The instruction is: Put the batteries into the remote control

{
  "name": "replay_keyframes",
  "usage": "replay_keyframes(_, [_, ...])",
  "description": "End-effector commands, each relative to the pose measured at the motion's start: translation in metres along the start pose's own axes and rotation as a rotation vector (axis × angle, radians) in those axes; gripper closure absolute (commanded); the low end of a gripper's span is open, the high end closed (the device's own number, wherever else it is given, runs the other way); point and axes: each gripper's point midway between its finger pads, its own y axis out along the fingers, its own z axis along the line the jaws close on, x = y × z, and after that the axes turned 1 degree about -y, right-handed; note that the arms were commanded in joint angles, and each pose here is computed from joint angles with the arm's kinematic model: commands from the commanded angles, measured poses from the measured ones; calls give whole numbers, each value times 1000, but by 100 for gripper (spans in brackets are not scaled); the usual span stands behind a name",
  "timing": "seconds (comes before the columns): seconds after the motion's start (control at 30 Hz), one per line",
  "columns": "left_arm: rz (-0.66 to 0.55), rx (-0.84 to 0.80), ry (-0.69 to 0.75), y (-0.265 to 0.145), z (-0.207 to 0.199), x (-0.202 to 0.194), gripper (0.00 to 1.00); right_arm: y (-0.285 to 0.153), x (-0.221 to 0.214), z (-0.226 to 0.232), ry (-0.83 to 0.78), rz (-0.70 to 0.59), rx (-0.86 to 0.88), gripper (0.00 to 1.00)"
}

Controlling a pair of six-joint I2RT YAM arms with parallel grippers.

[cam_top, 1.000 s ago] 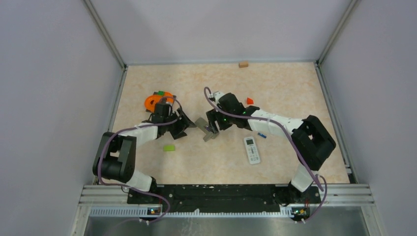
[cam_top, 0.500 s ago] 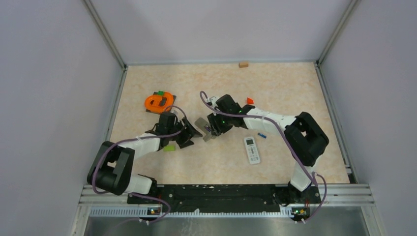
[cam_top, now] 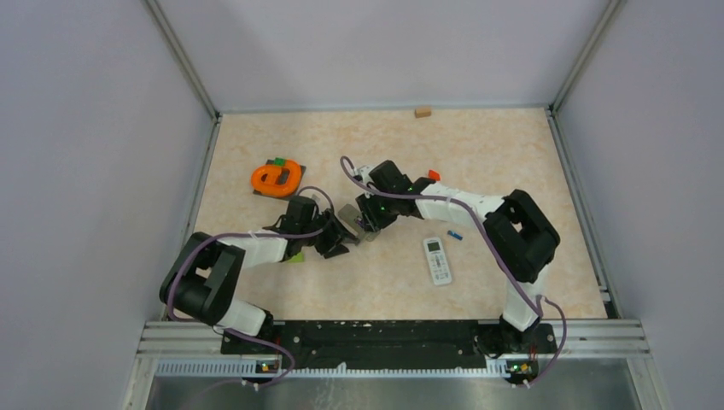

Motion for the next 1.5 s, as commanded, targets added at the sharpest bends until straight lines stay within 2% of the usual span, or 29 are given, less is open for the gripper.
replay_keyframes(0.0, [-32, 14, 6, 8, -2, 9, 51, 3, 25, 5, -40, -50, 10, 68])
replay_keyframes(0.13, [-35, 26, 1, 11, 1, 11, 53, 4, 24, 7, -42, -39, 17, 72])
replay_keyframes(0.97, [-16, 42, -24, 21, 7, 10, 62, 13, 13, 5, -51, -6, 28, 74])
replay_keyframes(1.3, [-22, 43, -23, 21, 5, 11, 64, 10, 13, 6, -46, -14, 28, 100])
replay_keyframes(1.47, [-42, 40, -2, 16, -2, 16, 63, 0, 25, 8, -27, -70, 16, 100])
